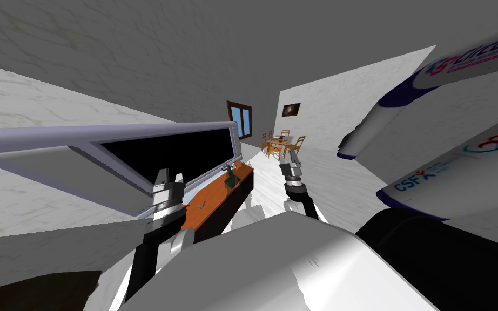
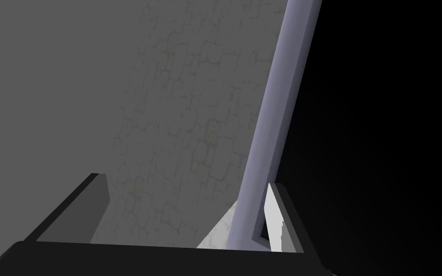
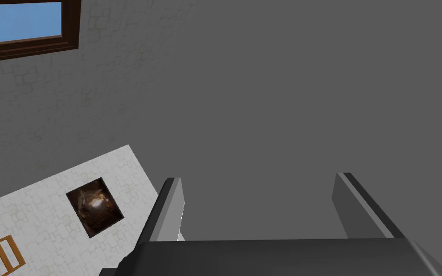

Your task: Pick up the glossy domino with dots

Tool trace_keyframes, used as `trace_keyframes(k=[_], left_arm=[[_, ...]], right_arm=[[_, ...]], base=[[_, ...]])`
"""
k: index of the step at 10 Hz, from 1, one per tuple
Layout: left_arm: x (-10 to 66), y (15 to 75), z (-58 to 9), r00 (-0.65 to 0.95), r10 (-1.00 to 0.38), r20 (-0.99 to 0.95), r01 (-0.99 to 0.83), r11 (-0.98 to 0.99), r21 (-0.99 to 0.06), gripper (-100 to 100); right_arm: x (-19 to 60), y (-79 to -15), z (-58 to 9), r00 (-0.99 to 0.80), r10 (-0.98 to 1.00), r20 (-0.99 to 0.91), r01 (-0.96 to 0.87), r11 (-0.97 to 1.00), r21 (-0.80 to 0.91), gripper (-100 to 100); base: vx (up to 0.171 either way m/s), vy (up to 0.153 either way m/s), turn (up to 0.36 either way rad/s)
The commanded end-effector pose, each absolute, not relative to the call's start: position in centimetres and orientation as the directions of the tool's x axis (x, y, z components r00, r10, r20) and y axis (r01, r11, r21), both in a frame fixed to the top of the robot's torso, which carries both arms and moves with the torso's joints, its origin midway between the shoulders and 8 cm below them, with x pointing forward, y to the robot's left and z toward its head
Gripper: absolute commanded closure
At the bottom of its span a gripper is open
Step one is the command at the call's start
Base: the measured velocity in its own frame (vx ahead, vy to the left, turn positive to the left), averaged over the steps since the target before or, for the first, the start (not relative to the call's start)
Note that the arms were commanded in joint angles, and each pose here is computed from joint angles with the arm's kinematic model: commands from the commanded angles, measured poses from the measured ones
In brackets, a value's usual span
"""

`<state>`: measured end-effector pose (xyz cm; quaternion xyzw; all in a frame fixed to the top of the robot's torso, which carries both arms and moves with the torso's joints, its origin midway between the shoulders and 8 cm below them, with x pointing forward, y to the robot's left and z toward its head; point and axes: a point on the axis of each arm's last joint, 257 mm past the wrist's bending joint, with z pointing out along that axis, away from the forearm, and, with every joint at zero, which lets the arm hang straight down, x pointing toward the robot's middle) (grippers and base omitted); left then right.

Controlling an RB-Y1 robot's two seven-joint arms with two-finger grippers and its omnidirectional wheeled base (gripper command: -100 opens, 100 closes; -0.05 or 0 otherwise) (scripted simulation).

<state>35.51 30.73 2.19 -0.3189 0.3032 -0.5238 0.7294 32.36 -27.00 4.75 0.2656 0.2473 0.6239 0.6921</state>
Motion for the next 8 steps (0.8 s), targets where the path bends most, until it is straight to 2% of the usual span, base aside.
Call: trace_keyframes(k=[1, 8], left_arm=[[35.9, 30.5, 1.4, 0.254, -0.956, -0.144, 0.552, 0.266, -0.79, -100], [38.0, 31.5, -7.4, 0.195, -0.931, -0.308, 0.357, 0.36, -0.862, -100]], right_arm=[[32.4, -27.0, 4.7, 0.099, 0.995, -0.011, -0.732, 0.08, 0.676, 0], [32.4, -27.0, 4.7, 0.099, 0.995, -0.011, -0.732, 0.08, 0.676, 0]], base=[[0.009, -0.005, -0.018], [0.035, -0.022, -0.032]])
